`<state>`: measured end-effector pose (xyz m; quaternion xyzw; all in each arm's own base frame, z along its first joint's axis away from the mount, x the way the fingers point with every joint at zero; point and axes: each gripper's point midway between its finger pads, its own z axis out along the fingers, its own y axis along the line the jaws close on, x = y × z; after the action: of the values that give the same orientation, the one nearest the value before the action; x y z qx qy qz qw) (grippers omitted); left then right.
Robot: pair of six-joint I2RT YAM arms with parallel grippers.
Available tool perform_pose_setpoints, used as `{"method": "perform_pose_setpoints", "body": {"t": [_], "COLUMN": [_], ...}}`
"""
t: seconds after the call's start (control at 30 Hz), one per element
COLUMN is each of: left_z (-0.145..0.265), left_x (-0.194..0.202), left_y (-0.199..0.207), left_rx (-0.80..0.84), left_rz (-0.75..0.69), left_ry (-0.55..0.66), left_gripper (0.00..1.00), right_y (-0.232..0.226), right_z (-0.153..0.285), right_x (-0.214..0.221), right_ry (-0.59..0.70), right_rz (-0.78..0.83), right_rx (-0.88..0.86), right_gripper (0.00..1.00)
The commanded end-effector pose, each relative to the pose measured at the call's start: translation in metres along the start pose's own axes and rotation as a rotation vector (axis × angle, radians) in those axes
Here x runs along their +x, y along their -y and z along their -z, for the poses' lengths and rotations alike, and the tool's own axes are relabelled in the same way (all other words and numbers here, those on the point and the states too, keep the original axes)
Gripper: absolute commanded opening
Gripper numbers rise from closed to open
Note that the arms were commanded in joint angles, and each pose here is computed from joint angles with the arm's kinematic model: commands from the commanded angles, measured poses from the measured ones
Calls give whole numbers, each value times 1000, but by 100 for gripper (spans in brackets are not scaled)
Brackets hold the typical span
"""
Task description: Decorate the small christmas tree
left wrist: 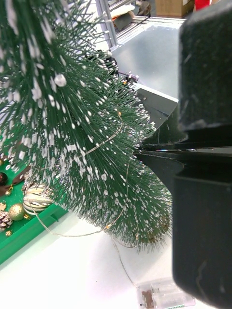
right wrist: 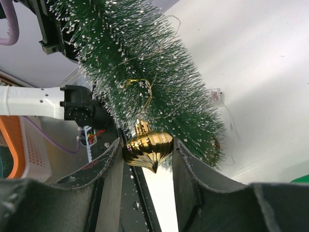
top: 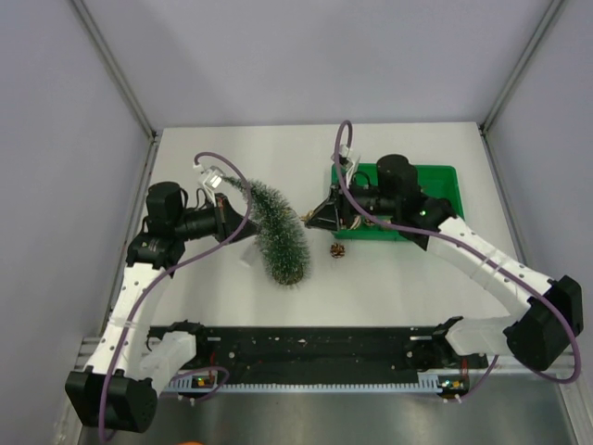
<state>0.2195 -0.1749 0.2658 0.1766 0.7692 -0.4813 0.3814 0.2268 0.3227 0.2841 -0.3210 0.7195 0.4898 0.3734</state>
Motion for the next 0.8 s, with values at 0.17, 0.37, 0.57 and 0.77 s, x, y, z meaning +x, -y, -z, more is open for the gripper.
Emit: {"method": "perform_pose_setpoints", "body": {"t": [0.17, 0.37, 0.57, 0.77], "left_z": [0, 0, 1, 2], "left_x": [-12, -12, -15, -15], "left_y": [8, 9, 13, 17], "left_rx": [19, 23, 35, 40], "left_rz": [-42, -41, -32, -24], "left_ry": [25, 28, 39, 42], "left_gripper": [0, 0, 0, 8], "right_y": [-21, -10, -6, -3], "right_z": [-3, -5, -6, -10], "right_x": [-3, 12, 4, 2], "right_ry": [15, 2, 45, 62], "right_rz": [54, 37, 39, 14], "right_rx": [-66, -22, 6, 9], "right_gripper": [9, 16, 36, 44]}}
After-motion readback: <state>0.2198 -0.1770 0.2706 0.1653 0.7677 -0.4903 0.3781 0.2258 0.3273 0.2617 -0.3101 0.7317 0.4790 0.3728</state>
